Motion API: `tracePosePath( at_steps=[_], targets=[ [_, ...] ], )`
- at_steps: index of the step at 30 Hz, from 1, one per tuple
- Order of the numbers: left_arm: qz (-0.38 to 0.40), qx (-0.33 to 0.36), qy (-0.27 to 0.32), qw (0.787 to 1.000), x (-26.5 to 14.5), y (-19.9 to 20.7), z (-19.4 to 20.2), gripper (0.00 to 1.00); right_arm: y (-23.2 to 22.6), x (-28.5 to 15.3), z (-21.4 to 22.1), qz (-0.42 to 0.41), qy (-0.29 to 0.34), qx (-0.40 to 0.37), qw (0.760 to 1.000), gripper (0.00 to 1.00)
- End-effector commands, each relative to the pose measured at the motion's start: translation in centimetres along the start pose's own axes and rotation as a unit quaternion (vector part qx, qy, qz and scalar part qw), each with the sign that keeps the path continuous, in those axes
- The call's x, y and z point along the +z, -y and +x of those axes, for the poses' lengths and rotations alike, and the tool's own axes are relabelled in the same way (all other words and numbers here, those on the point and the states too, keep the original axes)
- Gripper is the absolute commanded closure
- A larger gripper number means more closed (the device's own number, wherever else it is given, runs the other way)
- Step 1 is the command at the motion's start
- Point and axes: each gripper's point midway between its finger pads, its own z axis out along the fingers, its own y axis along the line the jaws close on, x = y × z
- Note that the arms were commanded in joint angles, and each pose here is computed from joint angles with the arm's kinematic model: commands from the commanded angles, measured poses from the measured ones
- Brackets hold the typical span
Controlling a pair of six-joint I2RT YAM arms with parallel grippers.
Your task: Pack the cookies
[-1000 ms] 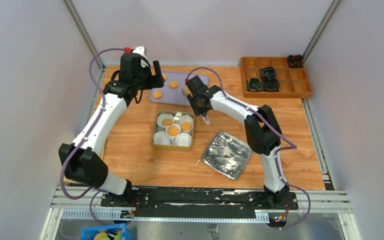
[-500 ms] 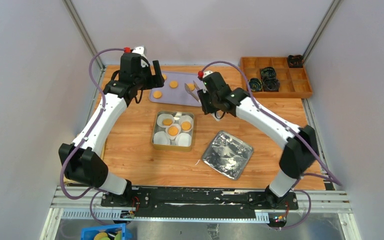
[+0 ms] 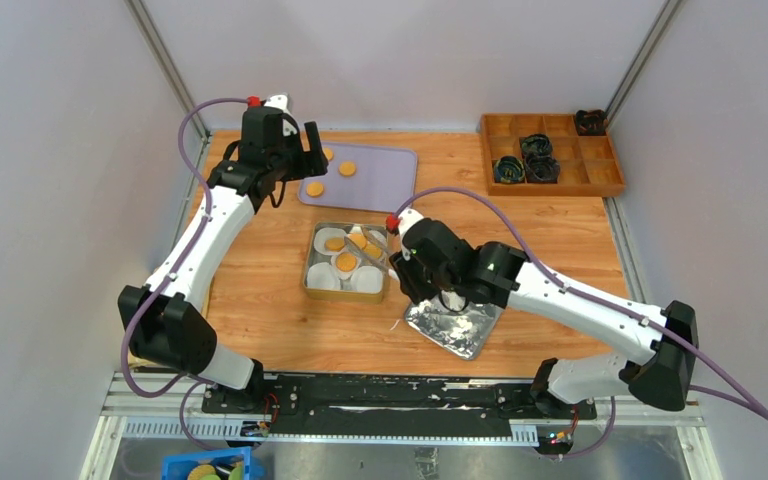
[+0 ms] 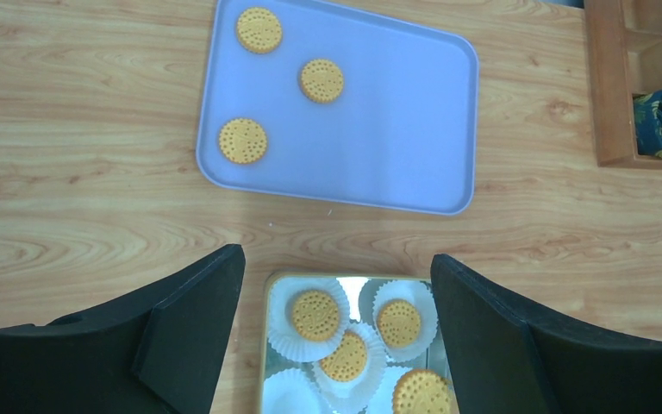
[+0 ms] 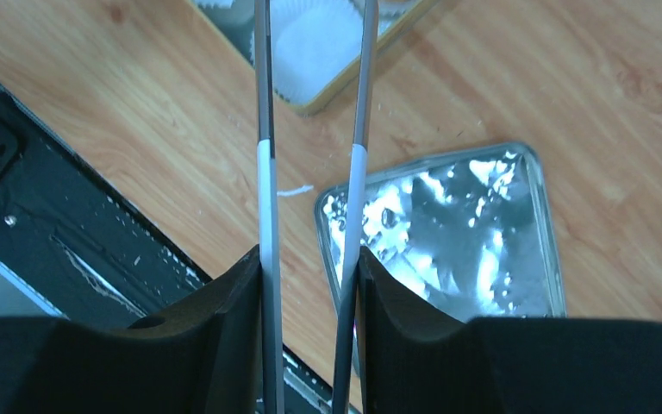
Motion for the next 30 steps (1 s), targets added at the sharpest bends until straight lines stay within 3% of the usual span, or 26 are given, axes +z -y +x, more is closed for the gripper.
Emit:
tracePosePath(
  at_steps=[1,15,30],
  targets=[
    [0.000,-0.008,-0.002,1.000,-0.1,-0.2,0.2,0.15,-0.7,-0.5,3.0,0.021,-0.030,0.010,0.999,0.81],
    [0.009,-0.010,0.002,1.000,-0.8,0.0,0.3,0.15,-1.8,0.2,6.7,0.037,-0.073,0.001,0.997,0.80],
    [0.002,-0.007,0.005,1.000,-1.1,-0.2,0.0,0.14,-2.5,1.0,6.6,0.029,-0.085,-0.002,0.996,0.55]
  ],
)
